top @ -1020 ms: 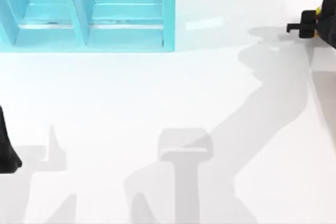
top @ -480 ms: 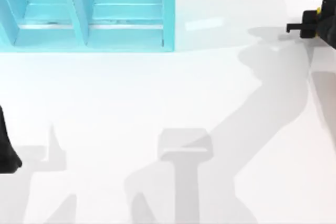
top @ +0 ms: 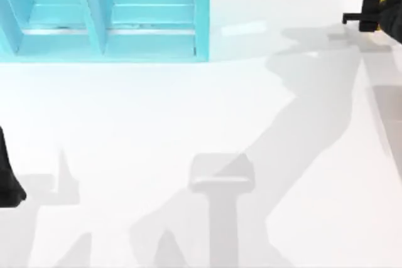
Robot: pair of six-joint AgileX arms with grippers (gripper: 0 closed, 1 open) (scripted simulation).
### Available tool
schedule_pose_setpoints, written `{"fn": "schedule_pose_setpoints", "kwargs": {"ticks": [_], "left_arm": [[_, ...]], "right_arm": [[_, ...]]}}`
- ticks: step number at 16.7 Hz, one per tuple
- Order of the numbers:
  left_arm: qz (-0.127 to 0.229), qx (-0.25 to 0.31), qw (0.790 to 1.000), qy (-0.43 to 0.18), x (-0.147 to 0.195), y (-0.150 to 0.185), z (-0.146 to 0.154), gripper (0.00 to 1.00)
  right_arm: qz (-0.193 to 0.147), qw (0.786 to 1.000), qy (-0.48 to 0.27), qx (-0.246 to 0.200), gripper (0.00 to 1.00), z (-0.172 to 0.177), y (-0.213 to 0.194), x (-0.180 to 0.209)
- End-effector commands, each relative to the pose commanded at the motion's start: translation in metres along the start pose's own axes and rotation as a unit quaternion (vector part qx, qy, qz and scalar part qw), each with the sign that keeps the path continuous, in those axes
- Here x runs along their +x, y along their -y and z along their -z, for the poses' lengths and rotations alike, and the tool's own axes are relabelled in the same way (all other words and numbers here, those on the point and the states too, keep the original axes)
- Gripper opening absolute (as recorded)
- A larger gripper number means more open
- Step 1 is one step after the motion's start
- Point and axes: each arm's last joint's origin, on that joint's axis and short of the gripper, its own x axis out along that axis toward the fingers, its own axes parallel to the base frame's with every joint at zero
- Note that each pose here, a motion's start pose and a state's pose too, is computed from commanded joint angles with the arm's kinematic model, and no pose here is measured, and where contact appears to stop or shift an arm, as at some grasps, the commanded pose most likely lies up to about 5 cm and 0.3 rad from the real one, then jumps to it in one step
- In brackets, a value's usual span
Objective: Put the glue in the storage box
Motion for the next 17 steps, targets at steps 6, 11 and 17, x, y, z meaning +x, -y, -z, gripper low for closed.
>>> {"fn": "schedule_pose_setpoints", "kwargs": {"ticks": [6,11,17], "left_arm": [[0.000,0.000,1.000,0.000,0.000,0.000,0.000,1.00],[0.000,0.000,1.000,0.000,0.000,0.000,0.000,1.00],[0.000,0.000,1.000,0.000,0.000,0.000,0.000,1.00]], "right_arm": [[0.001,1.000,-0.005,-0.008,0.00,-0.053,0.003,-0.033],[0.003,1.000,-0.009,-0.013,0.00,-0.059,0.007,-0.039],[0.003,0.999,-0.030,-0.040,0.00,-0.066,0.050,-0.050]]}}
